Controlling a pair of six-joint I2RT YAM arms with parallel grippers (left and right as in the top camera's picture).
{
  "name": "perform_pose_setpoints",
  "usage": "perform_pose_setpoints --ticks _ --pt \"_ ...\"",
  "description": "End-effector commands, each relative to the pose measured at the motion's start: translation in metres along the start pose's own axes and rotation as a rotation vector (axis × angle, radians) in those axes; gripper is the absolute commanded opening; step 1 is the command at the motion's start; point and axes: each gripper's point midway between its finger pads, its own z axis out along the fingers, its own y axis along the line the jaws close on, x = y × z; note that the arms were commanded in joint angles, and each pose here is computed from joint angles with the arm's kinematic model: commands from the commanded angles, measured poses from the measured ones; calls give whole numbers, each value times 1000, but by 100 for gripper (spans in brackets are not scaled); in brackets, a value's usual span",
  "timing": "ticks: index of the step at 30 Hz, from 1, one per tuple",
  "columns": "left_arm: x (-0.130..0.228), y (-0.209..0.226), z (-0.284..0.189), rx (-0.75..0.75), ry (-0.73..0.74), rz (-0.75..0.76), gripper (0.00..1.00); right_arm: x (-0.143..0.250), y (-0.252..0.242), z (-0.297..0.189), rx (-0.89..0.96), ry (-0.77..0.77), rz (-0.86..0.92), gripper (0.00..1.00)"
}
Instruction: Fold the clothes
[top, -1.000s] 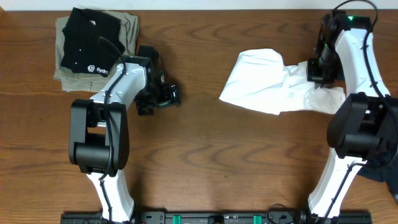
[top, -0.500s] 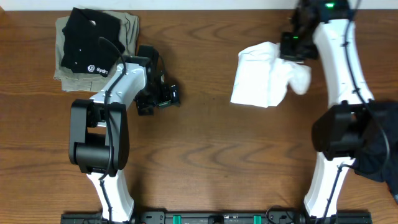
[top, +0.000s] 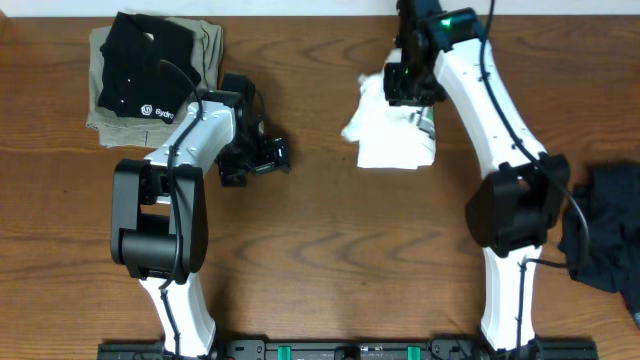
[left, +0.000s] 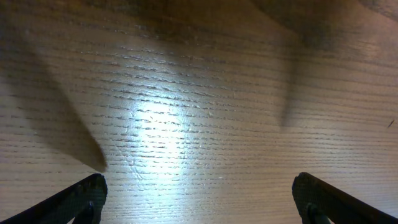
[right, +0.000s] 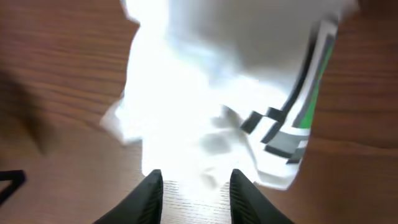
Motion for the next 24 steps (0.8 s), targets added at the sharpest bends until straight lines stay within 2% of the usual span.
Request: perform_pose_setpoints --ticks 1,9,15,20,24 --pt "2 0 -6 9 -6 0 97 0 -2 14 20 23 13 33" --pt "2 0 -6 9 -6 0 97 -4 -11 3 23 13 59 23" --pt "2 0 -6 9 -6 0 97 -10 -21 -9 -1 5 93 31" --pt "1 -1 -6 10 -9 1 97 11 -8 3 -52 101 40 27" --pt "1 -1 -6 10 -9 1 97 27 3 14 -40 145 -26 28"
